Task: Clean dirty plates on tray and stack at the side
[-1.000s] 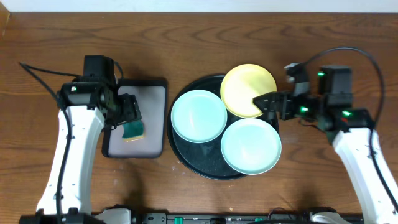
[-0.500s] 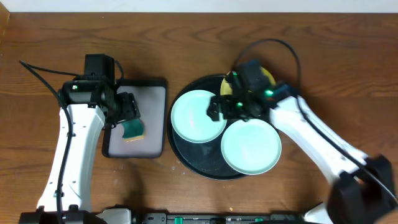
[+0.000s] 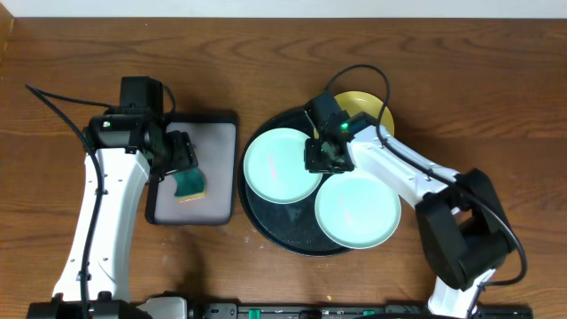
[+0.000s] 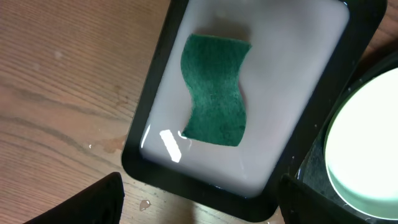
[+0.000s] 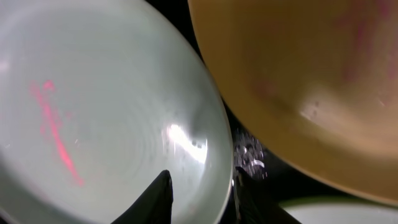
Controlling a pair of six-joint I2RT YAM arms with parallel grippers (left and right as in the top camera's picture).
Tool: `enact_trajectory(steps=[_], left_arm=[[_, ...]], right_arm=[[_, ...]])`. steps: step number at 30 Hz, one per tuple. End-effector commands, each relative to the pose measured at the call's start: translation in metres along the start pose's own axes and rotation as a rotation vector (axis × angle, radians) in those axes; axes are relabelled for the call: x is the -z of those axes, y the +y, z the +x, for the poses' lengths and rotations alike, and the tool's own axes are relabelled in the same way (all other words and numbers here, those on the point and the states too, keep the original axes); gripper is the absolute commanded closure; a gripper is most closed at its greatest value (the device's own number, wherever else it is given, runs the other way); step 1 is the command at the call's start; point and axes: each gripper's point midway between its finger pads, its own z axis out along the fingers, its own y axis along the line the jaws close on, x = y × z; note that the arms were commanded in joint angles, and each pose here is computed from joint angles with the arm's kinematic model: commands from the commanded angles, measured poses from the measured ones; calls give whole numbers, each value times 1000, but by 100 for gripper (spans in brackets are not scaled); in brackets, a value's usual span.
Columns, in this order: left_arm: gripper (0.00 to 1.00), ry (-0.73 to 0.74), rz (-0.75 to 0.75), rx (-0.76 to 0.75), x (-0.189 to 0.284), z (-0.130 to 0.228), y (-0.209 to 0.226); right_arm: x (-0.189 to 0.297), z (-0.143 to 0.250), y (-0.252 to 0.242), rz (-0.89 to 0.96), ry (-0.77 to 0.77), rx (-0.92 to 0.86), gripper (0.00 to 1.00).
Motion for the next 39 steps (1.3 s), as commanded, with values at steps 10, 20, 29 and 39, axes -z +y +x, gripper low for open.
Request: enact_trajectory(steps=[10, 20, 29, 39], left_arm=[[21, -48, -6, 18, 7, -10, 2], [21, 34, -32, 8, -21, 9, 6], [29, 129, -8, -47, -68, 23, -4], [46, 144, 20, -75, -110, 12, -17]], right_arm=[[-23, -6, -5, 62, -23, -4, 78], [-23, -13, -7, 74, -55, -2, 99], [-24, -11, -5, 74, -51, 11, 99], [-24, -10, -3, 74, -50, 16, 99]])
